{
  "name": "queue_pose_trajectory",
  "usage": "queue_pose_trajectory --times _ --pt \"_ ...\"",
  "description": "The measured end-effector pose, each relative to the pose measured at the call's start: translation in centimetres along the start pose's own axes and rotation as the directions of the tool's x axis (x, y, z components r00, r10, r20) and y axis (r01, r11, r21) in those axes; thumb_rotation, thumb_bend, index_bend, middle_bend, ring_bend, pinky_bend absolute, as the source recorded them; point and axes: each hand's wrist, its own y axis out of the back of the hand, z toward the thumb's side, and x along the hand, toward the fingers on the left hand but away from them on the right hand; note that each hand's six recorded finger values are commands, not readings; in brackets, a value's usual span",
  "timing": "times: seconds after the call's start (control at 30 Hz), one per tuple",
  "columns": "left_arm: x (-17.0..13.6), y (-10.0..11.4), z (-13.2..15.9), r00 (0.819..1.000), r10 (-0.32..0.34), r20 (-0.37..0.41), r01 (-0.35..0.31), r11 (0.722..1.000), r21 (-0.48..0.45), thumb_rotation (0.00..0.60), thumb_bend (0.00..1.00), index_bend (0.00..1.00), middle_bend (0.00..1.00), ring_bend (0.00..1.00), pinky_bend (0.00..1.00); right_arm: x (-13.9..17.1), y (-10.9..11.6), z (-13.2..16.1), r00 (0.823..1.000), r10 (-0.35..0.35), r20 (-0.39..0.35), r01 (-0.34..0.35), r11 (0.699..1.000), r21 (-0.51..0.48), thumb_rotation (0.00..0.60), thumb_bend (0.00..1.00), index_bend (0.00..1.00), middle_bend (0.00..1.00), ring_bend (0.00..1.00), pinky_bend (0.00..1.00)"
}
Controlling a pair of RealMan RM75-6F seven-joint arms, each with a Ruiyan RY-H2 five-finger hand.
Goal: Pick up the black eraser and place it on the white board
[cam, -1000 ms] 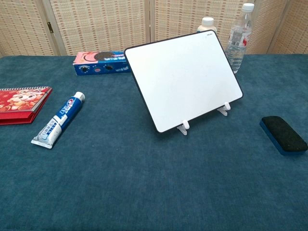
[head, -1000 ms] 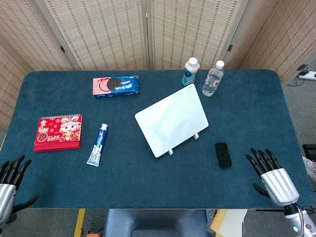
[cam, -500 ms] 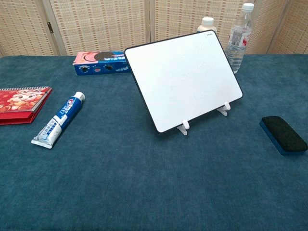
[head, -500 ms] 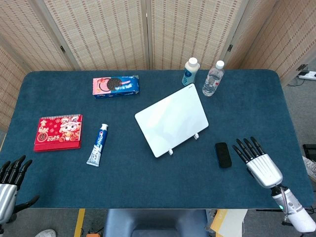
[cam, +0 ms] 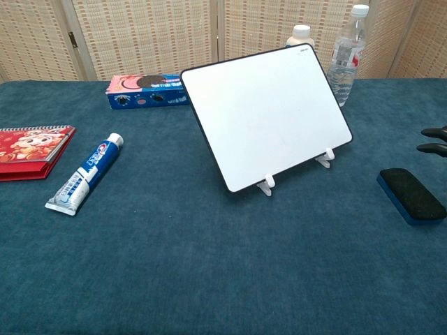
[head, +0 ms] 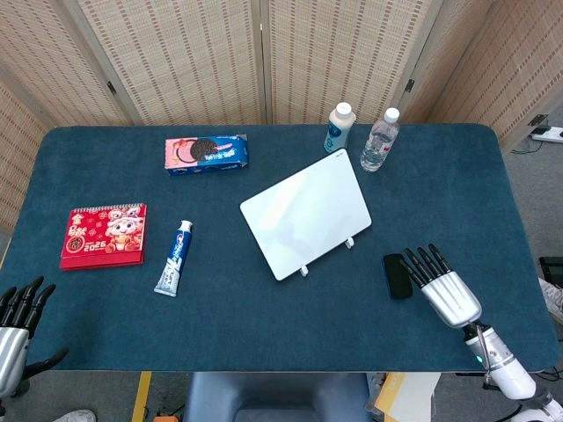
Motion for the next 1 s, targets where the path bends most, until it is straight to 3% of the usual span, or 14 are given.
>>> queue_pose_trajectory --times 0.63,1.0 --pt "-0.1 0.0 0.0 1.000 -0.003 -0.002 0.003 1.000 -0.001 0.600 0.07 0.00 0.03 0.10 0.09 -2.1 -1.7 2.5 1.000 0.015 -0.009 -0.015 1.000 -0.020 0.600 0.24 0.00 0.00 0.00 0.00" --pt "-0.1 0.0 0.0 1.000 -0.003 -0.001 0.003 1.000 -0.002 0.600 0.07 0.00 0.03 0.10 0.09 -3.1 -1.1 4.3 1.000 -0.013 -0.023 0.011 0.997 -0.073 0.600 0.24 0.00 0.00 0.00 0.00"
